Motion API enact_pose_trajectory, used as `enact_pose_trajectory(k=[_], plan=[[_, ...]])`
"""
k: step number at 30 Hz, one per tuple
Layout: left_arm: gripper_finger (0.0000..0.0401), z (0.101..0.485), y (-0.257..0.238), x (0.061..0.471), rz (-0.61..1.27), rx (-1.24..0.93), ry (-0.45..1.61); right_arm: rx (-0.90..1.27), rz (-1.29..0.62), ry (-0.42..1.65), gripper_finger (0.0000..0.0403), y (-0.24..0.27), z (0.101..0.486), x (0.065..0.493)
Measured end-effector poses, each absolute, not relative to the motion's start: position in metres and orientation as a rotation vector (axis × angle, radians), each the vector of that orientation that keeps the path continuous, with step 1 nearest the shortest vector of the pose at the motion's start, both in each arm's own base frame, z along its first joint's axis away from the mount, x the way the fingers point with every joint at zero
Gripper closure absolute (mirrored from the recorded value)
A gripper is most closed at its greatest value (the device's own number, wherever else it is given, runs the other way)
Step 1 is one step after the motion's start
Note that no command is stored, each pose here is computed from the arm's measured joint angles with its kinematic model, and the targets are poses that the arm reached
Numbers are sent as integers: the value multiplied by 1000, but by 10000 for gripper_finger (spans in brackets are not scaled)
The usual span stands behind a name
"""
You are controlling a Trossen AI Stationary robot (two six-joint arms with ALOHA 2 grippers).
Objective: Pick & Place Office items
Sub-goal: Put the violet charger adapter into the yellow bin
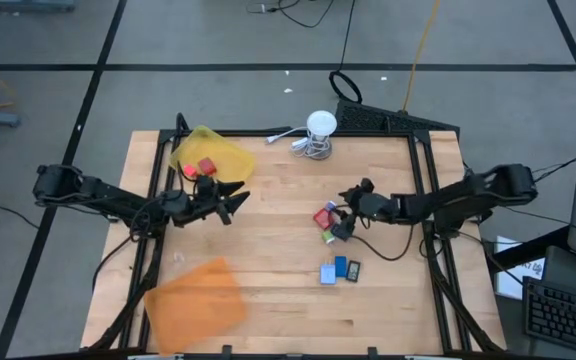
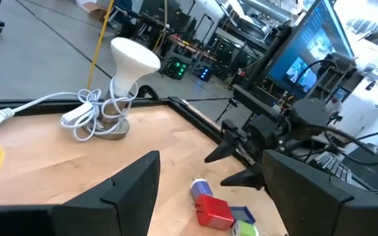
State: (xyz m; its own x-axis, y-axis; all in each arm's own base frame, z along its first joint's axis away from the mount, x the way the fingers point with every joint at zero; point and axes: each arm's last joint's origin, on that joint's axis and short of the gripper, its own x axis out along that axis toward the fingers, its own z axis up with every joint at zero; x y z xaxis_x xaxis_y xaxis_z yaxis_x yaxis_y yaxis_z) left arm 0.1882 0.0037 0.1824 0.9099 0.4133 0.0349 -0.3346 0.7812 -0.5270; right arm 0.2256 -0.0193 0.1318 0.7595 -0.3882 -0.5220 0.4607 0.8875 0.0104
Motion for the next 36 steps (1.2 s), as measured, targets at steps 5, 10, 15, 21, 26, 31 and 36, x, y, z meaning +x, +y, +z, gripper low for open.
enact_pose_trajectory(k=[5,10,15,21,26,31,36], plan=[[130,182,3,188,402,-536,-150,109,-438,473,145,-28,126,237],[130,182,3,188,401,-535,-148,175,-269,512,145,-36,114,240],[130,182,3,188,400,-535,-147,209,-138,574,145,-38,113,236],[130,182,3,188,401,-531,-143,336,56,563,145,-31,129,229],[130,181,3,188,402,-535,-133,313,149,506,145,-26,147,224],[130,181,3,188,397,-556,-134,104,13,493,145,-24,150,223],[130,181,3,188,397,-557,-135,-117,-77,581,145,-17,134,221]])
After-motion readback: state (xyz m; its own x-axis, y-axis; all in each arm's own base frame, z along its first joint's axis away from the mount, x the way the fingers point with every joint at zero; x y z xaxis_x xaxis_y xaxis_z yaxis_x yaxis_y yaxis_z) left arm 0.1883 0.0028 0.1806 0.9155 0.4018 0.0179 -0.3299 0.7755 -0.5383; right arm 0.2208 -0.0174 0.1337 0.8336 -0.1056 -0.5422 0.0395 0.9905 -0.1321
